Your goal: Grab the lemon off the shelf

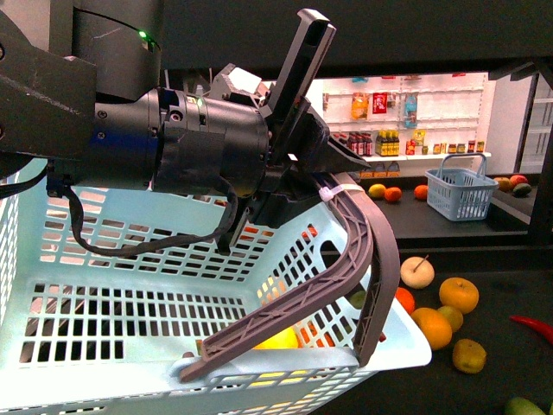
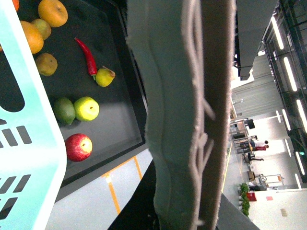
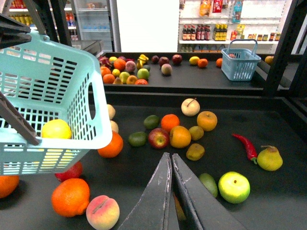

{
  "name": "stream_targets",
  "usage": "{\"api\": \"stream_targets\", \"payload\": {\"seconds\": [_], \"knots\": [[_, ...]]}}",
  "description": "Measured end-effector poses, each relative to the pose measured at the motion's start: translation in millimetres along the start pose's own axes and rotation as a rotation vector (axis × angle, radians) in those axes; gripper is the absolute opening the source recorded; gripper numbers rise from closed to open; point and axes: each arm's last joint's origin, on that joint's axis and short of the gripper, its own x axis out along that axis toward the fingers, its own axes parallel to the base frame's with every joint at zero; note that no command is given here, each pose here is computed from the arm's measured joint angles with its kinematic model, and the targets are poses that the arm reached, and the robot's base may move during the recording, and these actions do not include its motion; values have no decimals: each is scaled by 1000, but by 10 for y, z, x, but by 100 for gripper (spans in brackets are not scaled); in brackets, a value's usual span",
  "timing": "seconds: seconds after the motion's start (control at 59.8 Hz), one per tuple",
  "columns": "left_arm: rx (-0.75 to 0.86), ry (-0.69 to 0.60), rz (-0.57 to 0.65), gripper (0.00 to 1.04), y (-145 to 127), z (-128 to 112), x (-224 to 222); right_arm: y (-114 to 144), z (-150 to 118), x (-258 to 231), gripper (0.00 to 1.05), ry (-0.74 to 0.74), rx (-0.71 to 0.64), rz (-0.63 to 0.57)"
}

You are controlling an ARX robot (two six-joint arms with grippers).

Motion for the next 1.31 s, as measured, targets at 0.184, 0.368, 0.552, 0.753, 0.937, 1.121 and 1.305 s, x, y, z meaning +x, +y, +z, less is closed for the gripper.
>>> {"api": "stream_targets", "payload": {"seconds": [0.184,0.368,0.552,0.753,0.937,1.121,1.305], "knots": [[0,0,0,10,-1,1,0,0,-86,-2,7,-5,0,1],[-1,0,0,10,-1,1,0,0,-112,-6,7,-11,0,0],[0,0,0,10,-1,1,0,0,-112,-6,36,-11,-1,0],[-1,0,0,10,-1,1,0,0,-111,-7,76,-12,-1,0],[0,0,0,10,-1,1,0,0,-111,-7,103,-12,0,0],[0,0,0,10,-1,1,0,0,-111,-7,102,-12,-1,0],[0,-138,4,10,-19,65,-13,0,-111,-7,102,-12,-1,0]]}}
